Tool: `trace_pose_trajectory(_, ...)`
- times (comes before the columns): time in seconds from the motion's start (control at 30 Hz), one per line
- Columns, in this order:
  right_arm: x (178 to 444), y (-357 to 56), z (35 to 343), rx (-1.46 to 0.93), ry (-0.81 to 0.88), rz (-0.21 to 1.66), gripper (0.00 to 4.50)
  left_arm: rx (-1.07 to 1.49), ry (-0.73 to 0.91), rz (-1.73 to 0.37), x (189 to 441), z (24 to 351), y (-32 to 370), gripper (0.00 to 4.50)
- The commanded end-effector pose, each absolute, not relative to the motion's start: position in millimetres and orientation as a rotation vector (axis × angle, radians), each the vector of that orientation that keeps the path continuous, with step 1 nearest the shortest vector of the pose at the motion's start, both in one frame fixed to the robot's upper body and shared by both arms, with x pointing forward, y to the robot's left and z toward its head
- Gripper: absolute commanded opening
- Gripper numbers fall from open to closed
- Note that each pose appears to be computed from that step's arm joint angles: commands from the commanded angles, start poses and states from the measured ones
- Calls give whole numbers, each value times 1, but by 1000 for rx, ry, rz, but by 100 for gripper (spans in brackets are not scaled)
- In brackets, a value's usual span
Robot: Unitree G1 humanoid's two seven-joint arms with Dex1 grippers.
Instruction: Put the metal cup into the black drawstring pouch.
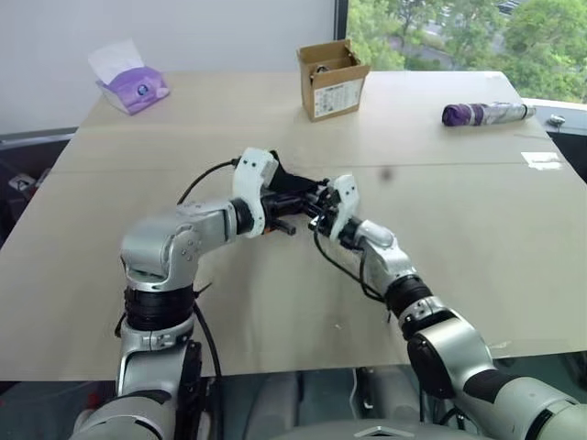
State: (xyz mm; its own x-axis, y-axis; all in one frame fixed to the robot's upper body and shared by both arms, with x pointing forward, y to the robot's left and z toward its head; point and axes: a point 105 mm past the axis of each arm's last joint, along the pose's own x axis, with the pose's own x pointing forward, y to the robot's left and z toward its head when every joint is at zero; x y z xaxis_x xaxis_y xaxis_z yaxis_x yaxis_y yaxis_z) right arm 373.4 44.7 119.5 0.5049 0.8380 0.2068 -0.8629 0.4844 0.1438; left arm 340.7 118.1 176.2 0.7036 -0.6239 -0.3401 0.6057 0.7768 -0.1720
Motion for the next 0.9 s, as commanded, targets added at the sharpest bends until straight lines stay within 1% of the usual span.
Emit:
trace_pose_trajectory(0.03,332,110,150,93,-274,1258,2,-72,318,-737,340,203,104,0)
trace_pose_trajectory(0.17,321,121,138,-213,-346,1305,2,-107,298,-816,333,219,87,0)
trace_pose_trajectory(0.27,328,120,137,-300,-366,1264,2,-133,305,-863,325,223,80,0)
trace_pose_trajectory(0.4,333,117,138,-431,-415,1231,2,-171,340,-869,321,215,81,0)
trace_pose_trajectory(0.5,343,115,144,-341,-381,1180,2,-235,343,-891,316,216,80,0)
trace_pose_trajectory(0.63,342,112,142,-365,-374,1207,2,-283,333,-908,314,217,82,0)
trace_pose_trajectory(0.67,342,112,142,-366,-371,1211,72,-308,336,-888,317,216,86,0)
trace_pose_trajectory(0.7,342,111,141,-368,-368,1221,97,-317,342,-854,321,212,91,0)
trace_pose_trajectory(0.83,343,103,141,-390,-371,1218,302,-295,352,-738,335,196,110,0)
trace_pose_trajectory(0.9,341,91,143,-391,-351,1236,382,-254,360,-647,345,186,127,0)
